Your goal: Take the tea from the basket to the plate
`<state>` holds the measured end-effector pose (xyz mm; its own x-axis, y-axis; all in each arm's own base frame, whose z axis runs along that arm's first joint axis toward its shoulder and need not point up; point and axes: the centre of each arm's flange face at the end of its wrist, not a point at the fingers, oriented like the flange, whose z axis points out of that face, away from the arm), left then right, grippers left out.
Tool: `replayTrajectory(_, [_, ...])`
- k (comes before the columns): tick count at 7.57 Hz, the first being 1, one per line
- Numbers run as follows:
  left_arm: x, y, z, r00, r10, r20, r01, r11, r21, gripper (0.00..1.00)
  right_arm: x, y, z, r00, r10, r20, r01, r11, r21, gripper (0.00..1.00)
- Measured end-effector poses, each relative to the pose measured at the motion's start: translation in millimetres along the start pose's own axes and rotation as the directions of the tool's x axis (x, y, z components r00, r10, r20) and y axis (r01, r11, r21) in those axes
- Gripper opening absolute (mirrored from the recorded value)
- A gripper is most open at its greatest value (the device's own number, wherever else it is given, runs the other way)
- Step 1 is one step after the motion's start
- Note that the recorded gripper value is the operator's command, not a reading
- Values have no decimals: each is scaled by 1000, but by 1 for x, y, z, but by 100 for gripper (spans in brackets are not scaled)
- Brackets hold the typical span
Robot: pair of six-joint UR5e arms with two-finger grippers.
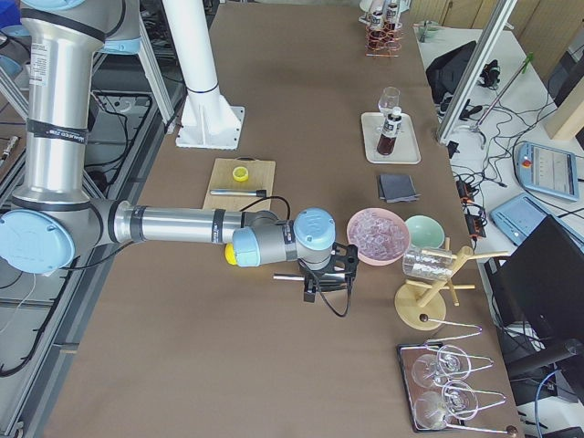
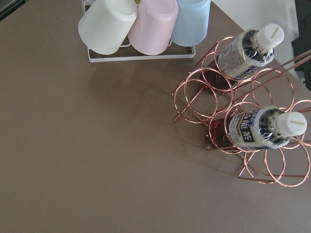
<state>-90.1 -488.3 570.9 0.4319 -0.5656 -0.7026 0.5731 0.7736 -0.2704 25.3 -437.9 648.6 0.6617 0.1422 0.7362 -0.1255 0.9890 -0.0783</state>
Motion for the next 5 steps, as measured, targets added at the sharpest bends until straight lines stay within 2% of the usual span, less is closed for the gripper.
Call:
replayTrajectory(1, [-11, 6, 5, 996, 86, 5, -86, 996, -21, 98, 14, 5, 2, 999, 22, -41, -22, 1000, -6, 100])
replayTrajectory(2, [-18, 12, 9, 991, 134, -8, -134, 989, -65, 98, 30, 15, 4, 997, 23, -72, -24, 1000, -12, 100])
replayTrajectory(5, [-23, 27, 12, 958, 282, -52, -287, 948, -137, 98, 48, 26, 5, 994, 17, -110, -21, 999, -33, 100])
